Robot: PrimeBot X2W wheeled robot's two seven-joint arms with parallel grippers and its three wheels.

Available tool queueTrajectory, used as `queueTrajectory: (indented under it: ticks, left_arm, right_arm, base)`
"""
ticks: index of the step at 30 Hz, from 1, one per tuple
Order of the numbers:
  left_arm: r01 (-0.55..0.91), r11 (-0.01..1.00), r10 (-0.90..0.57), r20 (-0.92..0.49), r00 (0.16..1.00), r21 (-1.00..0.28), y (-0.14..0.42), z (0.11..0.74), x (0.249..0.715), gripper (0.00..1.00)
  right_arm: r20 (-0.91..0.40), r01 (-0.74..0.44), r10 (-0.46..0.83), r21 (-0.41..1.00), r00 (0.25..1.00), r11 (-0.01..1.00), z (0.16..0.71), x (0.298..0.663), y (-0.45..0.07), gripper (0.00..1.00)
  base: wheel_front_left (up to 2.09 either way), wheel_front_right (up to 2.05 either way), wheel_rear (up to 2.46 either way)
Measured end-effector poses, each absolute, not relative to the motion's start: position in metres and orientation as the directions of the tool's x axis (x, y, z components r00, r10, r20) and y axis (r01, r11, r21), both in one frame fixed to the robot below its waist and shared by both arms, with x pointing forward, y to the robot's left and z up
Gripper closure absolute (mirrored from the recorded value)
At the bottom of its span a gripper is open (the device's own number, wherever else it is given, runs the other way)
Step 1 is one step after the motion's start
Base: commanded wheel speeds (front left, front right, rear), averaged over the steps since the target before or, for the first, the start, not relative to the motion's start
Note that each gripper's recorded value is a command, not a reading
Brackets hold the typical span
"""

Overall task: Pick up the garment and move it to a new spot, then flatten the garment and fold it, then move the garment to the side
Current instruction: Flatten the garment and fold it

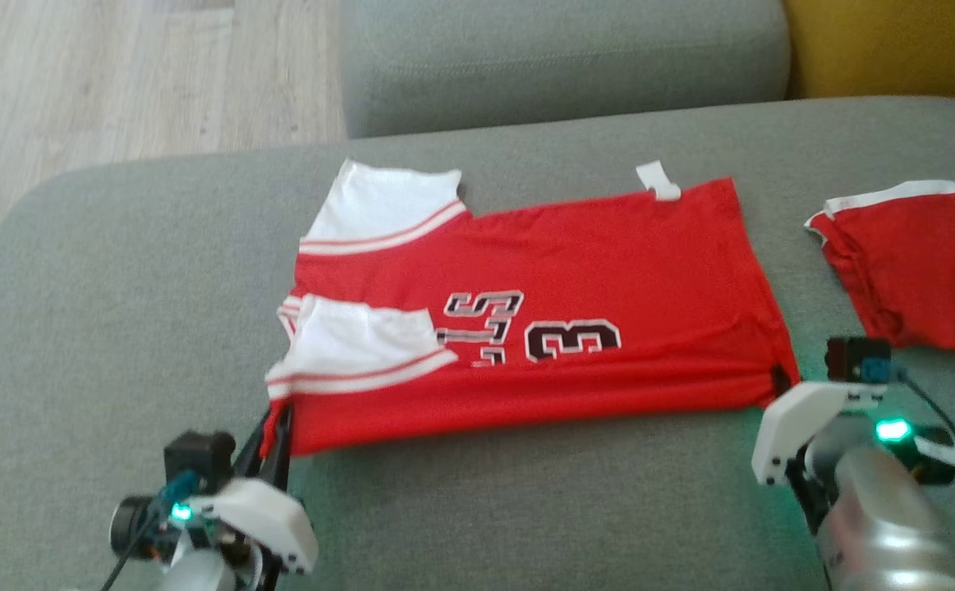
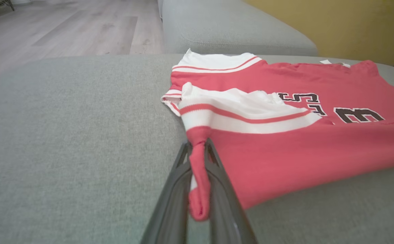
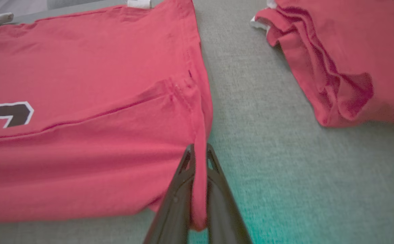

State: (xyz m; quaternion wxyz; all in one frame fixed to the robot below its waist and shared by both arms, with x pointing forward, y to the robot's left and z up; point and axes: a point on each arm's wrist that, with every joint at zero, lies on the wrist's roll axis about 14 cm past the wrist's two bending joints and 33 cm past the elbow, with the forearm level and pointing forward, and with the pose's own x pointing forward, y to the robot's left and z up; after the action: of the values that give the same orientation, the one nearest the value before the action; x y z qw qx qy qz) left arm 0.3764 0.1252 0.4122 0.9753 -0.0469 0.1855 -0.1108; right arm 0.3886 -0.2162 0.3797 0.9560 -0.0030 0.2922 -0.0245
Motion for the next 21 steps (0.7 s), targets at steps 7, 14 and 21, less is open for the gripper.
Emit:
queueTrajectory:
  ticks: [7, 14, 21]
  left_arm:
    - [0.225, 0.965, -0.259, -0.379, 0.888, -0.133, 0.122, 0.411, 0.36, 1.0]
    - [0.231, 0.964, -0.266, -0.381, 0.886, -0.134, 0.118, 0.414, 0.362, 1.0]
    - [0.199, 0.972, -0.232, -0.354, 0.906, -0.128, 0.123, 0.417, 0.37, 0.0]
  right_arm:
    - [-0.555, 0.075, -0.054, 0.015, 0.83, 0.997, 0.376, 0.369, -0.219, 1.0]
    - [-0.552, 0.085, -0.059, 0.021, 0.832, 0.996, 0.377, 0.365, -0.222, 1.0]
    - [-0.42, 0.09, -0.068, 0.035, 0.905, 0.995, 0.407, 0.385, -0.224, 0.0]
  base:
    - [0.0, 0.0, 0.0]
    - [0.0, 0.0, 0.0]
    - [0.0, 0.0, 0.0]
